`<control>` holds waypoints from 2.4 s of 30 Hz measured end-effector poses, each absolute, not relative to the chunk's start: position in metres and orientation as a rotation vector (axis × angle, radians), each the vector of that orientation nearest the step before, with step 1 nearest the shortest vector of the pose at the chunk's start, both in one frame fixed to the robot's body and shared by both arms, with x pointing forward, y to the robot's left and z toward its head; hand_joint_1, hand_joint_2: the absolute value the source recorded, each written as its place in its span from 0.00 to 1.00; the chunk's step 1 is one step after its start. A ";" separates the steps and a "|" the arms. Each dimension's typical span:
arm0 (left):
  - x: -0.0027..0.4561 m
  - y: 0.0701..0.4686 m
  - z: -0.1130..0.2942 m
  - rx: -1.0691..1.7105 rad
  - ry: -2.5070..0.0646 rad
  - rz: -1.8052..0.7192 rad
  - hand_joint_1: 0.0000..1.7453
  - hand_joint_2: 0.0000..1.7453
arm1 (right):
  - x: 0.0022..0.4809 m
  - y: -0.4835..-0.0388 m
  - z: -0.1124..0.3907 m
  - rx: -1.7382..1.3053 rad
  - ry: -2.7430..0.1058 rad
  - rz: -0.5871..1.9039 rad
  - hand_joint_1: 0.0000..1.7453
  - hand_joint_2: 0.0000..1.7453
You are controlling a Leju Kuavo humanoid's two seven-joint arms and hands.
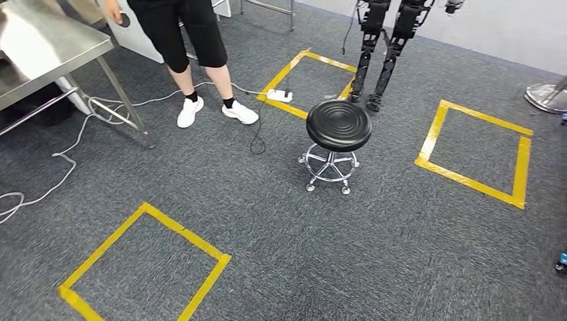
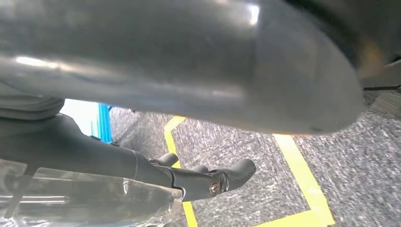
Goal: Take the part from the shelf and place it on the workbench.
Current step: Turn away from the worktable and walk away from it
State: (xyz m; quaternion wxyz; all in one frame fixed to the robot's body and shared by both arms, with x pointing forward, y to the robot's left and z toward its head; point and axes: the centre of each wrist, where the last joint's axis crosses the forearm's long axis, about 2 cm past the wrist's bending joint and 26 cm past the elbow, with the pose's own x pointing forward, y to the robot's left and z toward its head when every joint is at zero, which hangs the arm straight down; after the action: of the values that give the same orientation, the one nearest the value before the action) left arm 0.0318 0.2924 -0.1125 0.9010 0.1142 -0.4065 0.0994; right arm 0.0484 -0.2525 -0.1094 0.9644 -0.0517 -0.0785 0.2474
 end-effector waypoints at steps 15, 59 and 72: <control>0.029 0.290 -0.113 0.223 -0.813 0.197 0.00 0.00 | 0.049 -0.250 -0.109 -0.100 -0.150 0.492 0.00 0.00; 0.026 0.291 -0.113 0.232 -0.742 0.218 0.00 0.00 | 0.047 -0.252 -0.110 -0.091 -0.149 0.420 0.00 0.00; 0.026 0.291 -0.113 0.249 -0.723 0.240 0.00 0.00 | 0.049 -0.250 -0.109 -0.080 -0.146 0.454 0.00 0.00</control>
State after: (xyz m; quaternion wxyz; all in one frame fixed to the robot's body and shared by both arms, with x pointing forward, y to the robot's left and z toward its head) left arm 0.0263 0.2907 -0.1129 0.9207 0.1211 -0.3521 0.1168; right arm 0.0492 -0.2505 -0.1092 0.9709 -0.0398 -0.0724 0.2247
